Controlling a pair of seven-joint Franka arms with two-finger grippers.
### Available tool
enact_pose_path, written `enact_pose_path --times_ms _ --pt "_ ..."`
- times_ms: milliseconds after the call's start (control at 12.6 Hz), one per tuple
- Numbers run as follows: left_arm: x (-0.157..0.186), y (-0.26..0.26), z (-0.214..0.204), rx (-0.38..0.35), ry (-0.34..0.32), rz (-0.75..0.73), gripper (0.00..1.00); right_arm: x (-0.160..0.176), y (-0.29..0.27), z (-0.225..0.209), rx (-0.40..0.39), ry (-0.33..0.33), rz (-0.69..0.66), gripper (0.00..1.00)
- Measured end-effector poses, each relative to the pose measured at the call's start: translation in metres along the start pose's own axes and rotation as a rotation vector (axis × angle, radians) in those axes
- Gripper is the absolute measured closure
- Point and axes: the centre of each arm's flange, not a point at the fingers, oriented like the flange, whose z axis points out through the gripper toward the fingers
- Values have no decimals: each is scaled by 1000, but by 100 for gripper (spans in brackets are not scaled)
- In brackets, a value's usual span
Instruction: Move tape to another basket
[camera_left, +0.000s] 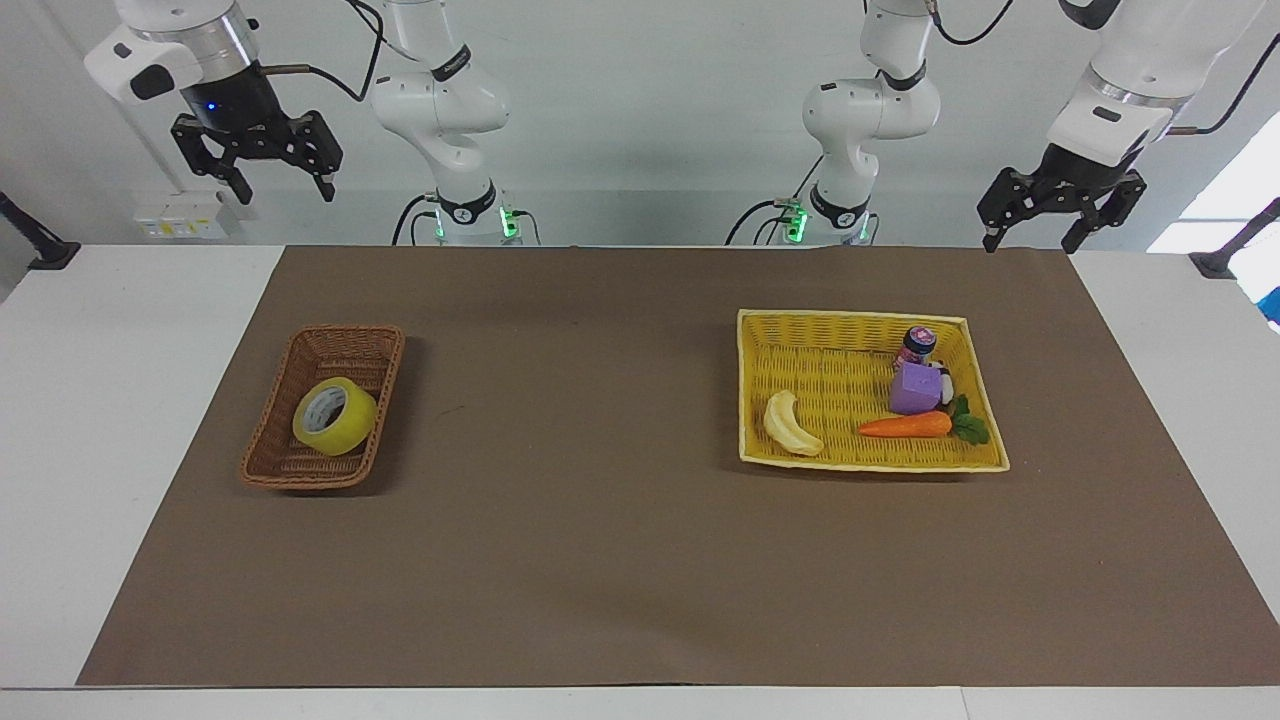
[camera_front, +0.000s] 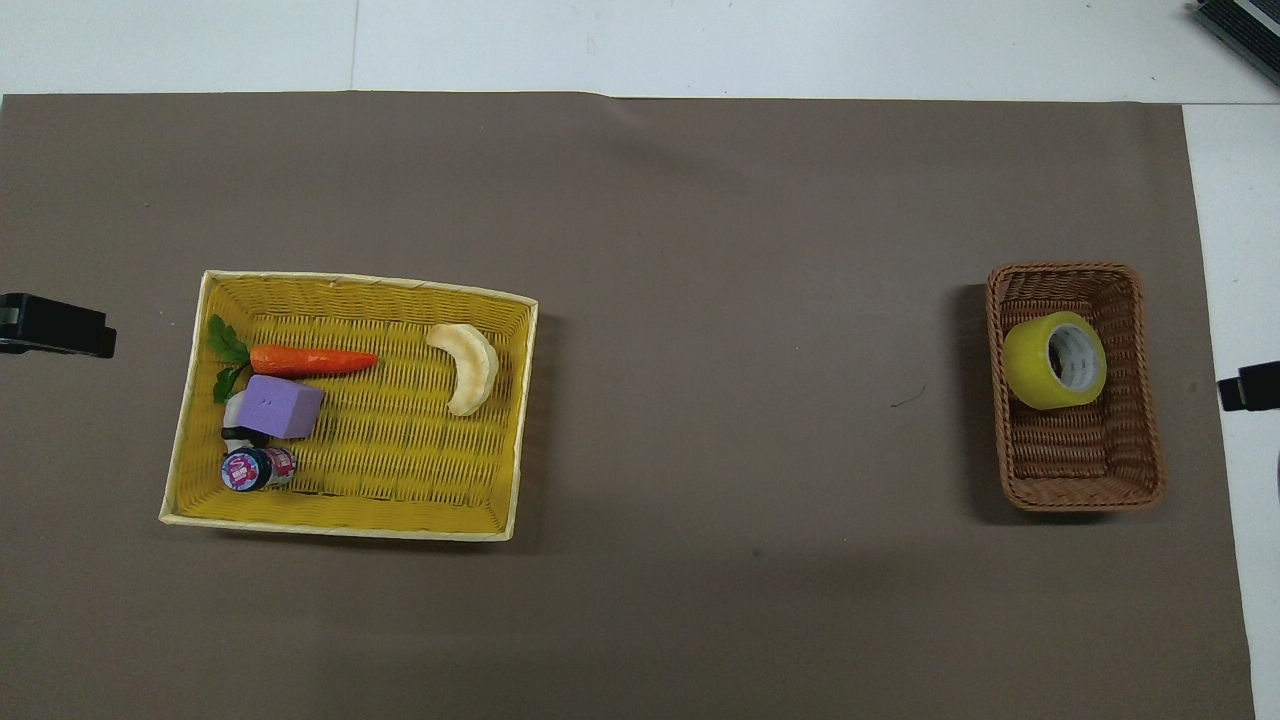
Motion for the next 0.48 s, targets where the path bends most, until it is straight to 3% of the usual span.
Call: enact_pose_path --times_ms 475 --pt "0 0 0 0 0 0 0 4 0 -2 -4 18 0 0"
